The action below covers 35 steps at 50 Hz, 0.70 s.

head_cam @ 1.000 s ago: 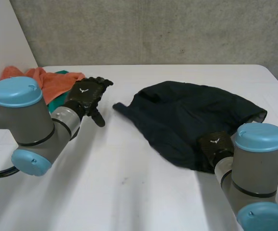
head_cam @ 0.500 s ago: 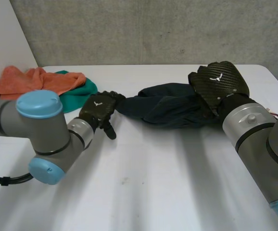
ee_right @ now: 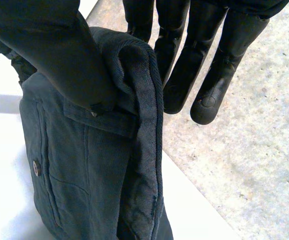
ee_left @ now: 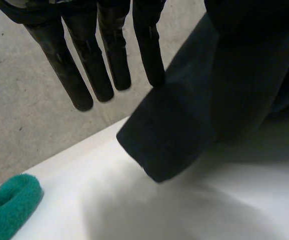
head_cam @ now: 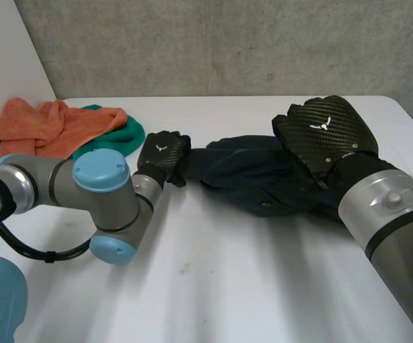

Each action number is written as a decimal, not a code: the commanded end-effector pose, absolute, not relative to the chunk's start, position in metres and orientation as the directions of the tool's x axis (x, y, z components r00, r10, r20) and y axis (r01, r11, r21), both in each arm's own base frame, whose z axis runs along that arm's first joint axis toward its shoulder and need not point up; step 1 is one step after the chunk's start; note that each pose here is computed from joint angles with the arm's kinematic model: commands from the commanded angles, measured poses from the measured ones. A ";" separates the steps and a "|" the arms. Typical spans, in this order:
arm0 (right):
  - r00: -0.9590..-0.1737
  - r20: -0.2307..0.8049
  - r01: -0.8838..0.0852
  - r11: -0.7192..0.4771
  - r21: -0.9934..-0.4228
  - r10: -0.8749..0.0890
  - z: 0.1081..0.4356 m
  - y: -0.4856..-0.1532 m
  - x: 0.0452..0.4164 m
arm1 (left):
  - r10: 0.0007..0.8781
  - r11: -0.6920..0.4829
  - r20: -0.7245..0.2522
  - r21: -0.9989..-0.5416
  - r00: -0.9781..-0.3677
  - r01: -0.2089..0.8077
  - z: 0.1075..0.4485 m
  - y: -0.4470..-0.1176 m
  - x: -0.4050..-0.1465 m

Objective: Fold the laundry.

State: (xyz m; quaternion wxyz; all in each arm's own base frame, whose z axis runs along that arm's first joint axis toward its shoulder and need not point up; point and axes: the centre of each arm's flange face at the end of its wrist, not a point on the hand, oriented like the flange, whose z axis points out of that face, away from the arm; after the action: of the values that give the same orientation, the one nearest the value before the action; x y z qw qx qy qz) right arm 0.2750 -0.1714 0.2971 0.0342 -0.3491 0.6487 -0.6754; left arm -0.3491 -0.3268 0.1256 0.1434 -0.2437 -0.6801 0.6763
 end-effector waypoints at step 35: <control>-0.713 0.552 -0.538 -0.169 -0.826 -0.431 0.324 -0.230 0.258 | 0.501 -0.349 -0.190 -0.937 -0.844 0.004 0.345 -0.214 -0.250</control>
State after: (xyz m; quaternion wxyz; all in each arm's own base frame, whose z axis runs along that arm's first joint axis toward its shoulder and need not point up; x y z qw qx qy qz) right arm 0.2534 -0.2111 0.3383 -0.0307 -0.3557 0.6281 -0.6914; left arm -0.2542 -0.2368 0.3520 0.1462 -0.2080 -0.5372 0.8042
